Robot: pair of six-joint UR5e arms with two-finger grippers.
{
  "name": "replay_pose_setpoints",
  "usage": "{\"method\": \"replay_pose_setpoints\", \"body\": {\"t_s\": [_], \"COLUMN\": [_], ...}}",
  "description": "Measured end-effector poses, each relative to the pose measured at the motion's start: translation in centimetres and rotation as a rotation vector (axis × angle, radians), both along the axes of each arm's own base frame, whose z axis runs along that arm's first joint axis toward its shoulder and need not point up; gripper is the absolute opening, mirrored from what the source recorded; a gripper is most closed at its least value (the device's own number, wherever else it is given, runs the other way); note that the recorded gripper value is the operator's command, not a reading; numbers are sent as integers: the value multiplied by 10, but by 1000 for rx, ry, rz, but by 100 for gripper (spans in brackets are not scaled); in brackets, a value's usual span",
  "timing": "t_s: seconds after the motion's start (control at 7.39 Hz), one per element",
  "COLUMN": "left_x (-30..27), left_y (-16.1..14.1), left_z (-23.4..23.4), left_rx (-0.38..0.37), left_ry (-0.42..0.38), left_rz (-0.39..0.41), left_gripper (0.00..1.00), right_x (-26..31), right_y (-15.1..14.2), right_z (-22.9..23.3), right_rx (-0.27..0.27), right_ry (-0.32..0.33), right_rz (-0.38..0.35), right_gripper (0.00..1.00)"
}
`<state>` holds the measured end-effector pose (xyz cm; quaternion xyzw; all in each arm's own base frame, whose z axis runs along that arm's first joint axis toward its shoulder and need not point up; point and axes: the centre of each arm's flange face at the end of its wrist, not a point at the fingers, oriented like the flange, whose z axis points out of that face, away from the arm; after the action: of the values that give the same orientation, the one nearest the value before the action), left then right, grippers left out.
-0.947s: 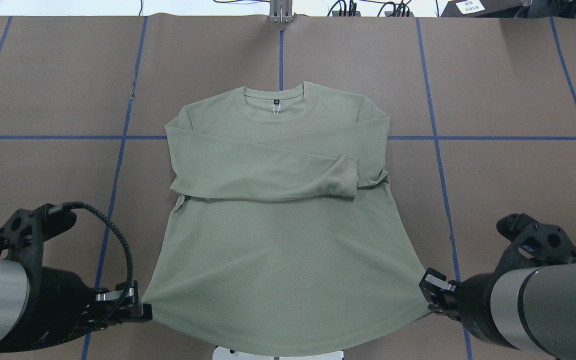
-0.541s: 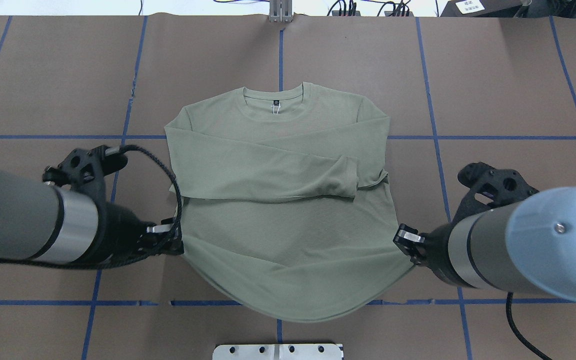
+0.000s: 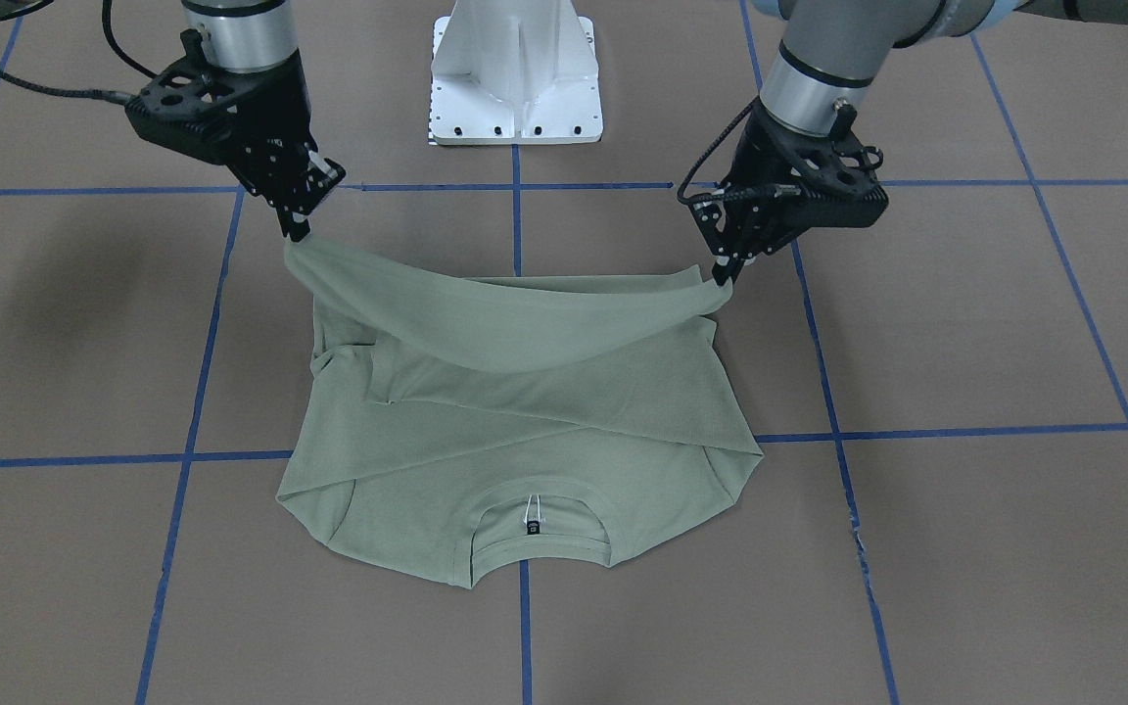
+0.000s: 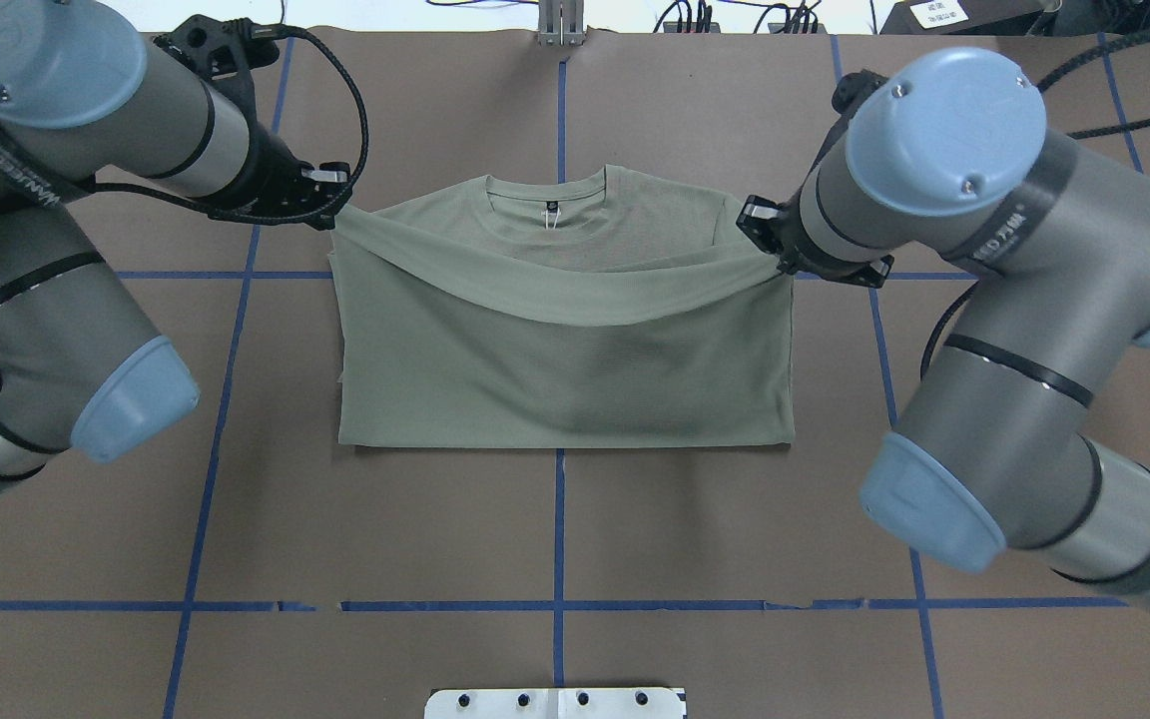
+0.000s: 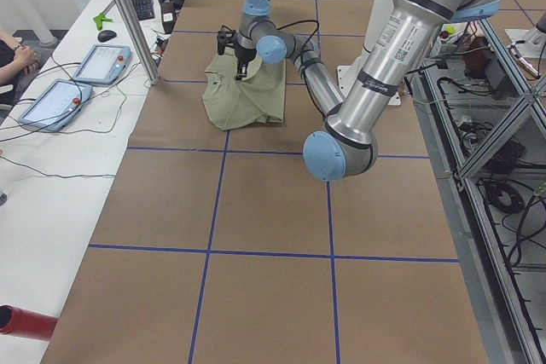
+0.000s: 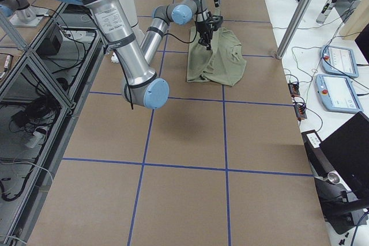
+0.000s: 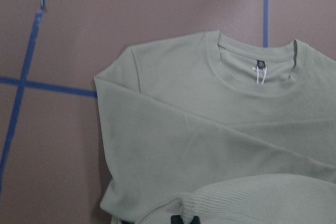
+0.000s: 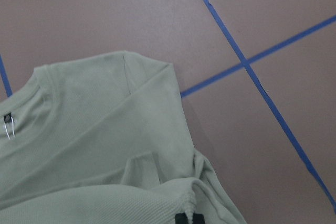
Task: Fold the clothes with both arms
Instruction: 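Lift the hem corners with both grippers and fold toward the collar, then release the hem at the collar and raise both grippers away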
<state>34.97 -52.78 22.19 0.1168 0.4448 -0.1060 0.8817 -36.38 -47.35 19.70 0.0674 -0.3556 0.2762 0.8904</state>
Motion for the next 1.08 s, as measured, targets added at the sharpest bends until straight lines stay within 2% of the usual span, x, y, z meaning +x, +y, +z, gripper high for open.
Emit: {"method": "replay_pose_setpoints", "body": {"t_s": [0.27,0.54,0.81,1.08], "left_x": [38,69,89,100], "left_y": [-55,-91,-100,-97], "left_z": [41,94,129,139], "left_rx": [11,37,54,66], "left_ry": [-27,-50,-54,-52], "left_rz": [4,30,53,72], "left_gripper": [0,0,0,0], "right_x": [-31,-76,-92,-94], "right_y": [-67,-134,-165,-172], "right_z": [18,56,92,106], "right_rx": [18,29,39,45], "right_ry": [29,34,51,70], "right_rz": [6,17,7,-19], "right_gripper": [0,0,0,0]}}
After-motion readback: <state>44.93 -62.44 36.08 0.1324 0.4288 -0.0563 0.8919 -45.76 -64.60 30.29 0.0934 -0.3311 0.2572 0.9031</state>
